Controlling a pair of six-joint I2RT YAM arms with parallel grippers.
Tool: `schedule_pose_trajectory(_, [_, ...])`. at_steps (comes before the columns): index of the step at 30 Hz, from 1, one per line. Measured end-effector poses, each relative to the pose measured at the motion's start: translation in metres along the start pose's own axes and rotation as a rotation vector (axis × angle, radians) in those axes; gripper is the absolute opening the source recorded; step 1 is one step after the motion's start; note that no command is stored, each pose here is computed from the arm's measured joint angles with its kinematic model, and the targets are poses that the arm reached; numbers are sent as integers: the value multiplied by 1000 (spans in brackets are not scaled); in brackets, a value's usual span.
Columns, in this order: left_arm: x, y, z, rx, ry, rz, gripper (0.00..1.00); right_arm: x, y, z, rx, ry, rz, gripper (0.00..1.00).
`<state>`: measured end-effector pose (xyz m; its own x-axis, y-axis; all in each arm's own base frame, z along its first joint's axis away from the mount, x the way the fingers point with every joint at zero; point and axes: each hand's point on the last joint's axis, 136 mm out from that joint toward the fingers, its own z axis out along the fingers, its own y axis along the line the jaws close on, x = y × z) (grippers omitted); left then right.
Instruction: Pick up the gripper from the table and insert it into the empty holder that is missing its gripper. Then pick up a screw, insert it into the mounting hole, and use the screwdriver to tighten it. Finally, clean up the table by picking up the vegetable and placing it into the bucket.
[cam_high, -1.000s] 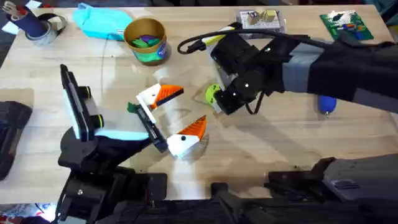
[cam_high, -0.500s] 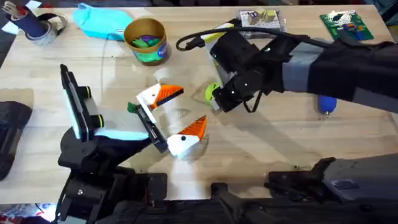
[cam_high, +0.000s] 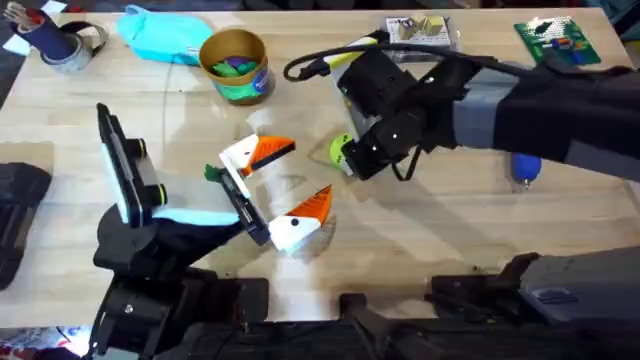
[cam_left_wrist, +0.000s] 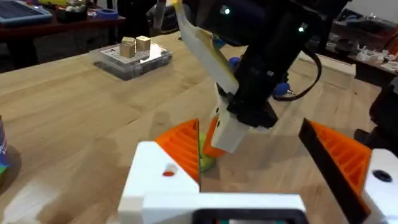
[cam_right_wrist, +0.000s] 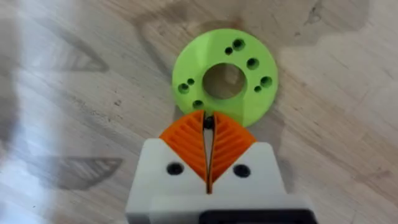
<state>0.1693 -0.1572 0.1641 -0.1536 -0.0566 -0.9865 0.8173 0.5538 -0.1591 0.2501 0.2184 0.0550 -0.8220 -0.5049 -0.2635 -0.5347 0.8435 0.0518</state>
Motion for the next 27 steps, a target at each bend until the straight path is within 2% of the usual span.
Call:
schedule_pose_trajectory(8, [0,0,0,0,0,0,986,2,-2,0,2,7,7,7])
schedule_pose_trajectory(14, [0,0,0,0,0,0,986,4,-19,-7,19,42,57,7])
schedule_pose_trajectory(19, [0,0,0,0,0,0,986,-16,-28,-33,25,12,87,7])
schedule_pose_trajectory(27, [0,0,0,0,0,0,986,-42,-23,-86,16,-25,50,6])
